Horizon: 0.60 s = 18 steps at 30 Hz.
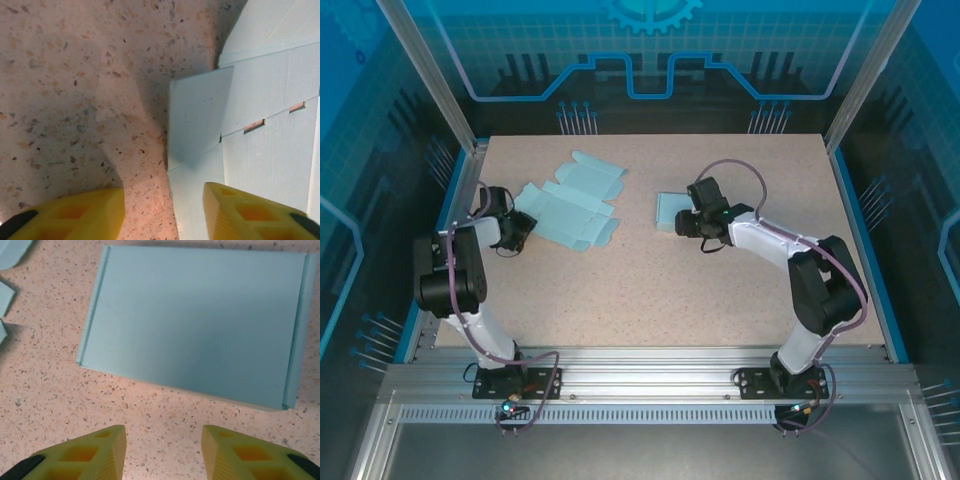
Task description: Fold the paper box
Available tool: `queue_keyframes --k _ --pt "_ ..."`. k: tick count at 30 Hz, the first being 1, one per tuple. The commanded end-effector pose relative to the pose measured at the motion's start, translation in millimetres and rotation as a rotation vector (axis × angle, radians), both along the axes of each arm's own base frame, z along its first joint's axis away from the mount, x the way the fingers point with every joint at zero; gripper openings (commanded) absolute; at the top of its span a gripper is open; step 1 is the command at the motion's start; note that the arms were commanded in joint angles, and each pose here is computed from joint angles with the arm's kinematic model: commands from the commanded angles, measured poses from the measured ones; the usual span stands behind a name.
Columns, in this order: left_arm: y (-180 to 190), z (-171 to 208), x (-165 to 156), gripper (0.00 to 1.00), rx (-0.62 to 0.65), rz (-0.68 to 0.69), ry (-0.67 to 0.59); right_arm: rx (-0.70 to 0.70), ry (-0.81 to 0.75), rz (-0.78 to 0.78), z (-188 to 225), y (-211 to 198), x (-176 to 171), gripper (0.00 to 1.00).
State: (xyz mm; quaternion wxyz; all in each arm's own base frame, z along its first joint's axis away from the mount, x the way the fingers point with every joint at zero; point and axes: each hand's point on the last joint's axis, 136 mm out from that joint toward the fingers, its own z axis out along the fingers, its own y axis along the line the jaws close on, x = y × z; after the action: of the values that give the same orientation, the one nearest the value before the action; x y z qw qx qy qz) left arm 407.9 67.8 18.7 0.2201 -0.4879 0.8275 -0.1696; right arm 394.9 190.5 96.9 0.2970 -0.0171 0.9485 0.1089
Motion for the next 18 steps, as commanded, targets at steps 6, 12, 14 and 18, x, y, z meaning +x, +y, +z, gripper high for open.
queue_keyframes --k 6,12,14,18 --pt "7 39 84 0.09 -0.004 -0.071 -0.394 -0.065 -0.114 0.012 26 -3 -4 0.53" --pt "-8 71 102 0.0 -0.027 -0.188 -0.55 0.02 -0.14 0.079 38 17 -2 0.74" --pt "-13 73 103 0.0 -0.036 -0.215 -0.558 0.076 -0.126 0.115 43 32 2 0.77" --pt "-14 70 100 0.0 -0.037 -0.226 -0.541 0.199 -0.073 0.214 50 76 16 0.72"
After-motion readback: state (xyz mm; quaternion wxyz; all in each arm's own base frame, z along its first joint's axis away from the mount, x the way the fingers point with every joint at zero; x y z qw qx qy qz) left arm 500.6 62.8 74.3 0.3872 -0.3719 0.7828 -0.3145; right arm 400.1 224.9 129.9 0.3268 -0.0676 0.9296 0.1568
